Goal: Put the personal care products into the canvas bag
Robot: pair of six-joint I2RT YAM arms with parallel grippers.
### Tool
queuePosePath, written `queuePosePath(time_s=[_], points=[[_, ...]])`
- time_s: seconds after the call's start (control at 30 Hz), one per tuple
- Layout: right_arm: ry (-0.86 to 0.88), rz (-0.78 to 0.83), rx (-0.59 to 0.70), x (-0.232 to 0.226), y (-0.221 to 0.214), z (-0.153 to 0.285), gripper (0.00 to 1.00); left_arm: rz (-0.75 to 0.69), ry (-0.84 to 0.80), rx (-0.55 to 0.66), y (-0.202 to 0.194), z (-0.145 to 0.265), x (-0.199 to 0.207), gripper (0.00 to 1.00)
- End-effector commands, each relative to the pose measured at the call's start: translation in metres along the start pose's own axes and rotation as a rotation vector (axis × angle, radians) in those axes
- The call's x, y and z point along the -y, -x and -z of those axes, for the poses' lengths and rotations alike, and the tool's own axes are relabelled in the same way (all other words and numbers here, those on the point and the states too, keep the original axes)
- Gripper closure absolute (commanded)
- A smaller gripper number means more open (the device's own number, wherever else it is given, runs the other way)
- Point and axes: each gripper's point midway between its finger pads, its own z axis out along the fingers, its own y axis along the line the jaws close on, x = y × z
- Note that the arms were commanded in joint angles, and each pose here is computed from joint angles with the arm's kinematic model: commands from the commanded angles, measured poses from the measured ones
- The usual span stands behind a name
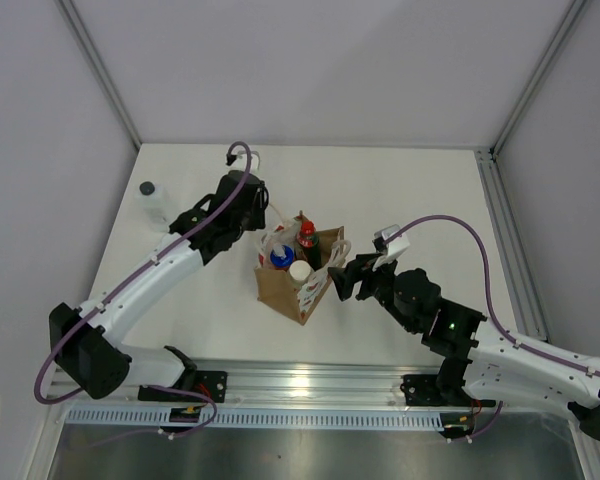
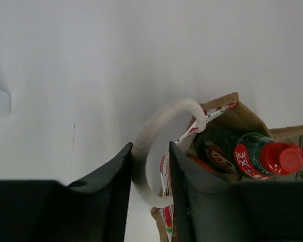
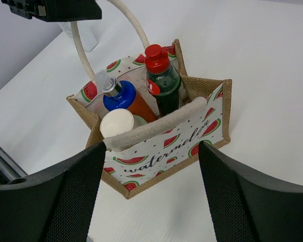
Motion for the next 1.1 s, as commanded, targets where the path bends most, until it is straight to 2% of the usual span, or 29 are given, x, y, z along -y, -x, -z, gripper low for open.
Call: queuePosePath(time_s=[0.0,0.07,0.1,0.17,0.43,0.7,0.73,0.77,0.87,0.93,1.03,1.07], points=[[0.014,-0.033,0.056,-0.006,0.023,0.002,0.22,0.016,-0.15,0.022,0.009,0.001,0.028,0.66],[0.013,-0.033,0.06,-0.006,0.025,0.003,0.22,0.026,-0.197,0.033,0.013,0.004,0.037,0.77],[0.013,-0.033,0.06,-0.006,0.024,0.003,0.22,0.028,-0.24,0.027,0.013,0.008,0.043,0.87],[0.013,-0.033,0.06,-0.006,0.025,0.003,0.22,0.04,-0.288,0.032,0.017,0.013,0.052,0.99],[0.013,-0.031,0.058,-0.006,0.024,0.003,0.22,0.05,-0.442,0.106,0.037,0.051,0.077,0.99],[0.013,-0.03,0.06,-0.006,0.025,0.003,0.22,0.075,-0.501,0.136,0.046,0.069,0.083,0.99],[0.013,-0.031,0.06,-0.006,0.025,0.003,0.22,0.076,-0.492,0.132,0.047,0.069,0.082,0.95],[0.013,-0.032,0.058,-0.006,0.024,0.003,0.22,0.074,-0.466,0.123,0.044,0.064,0.079,0.83],[0.016,-0.034,0.062,-0.006,0.025,0.004,0.22,0.064,-0.408,0.112,0.039,0.054,0.072,0.57],[0.017,-0.034,0.061,-0.007,0.025,0.004,0.22,0.06,-0.378,0.107,0.036,0.05,0.067,0.53],[0.017,-0.036,0.061,-0.007,0.025,0.004,0.22,0.063,-0.324,0.105,0.035,0.043,0.059,0.42],[0.017,-0.033,0.06,-0.006,0.025,0.004,0.22,0.064,-0.306,0.1,0.035,0.043,0.057,0.33]])
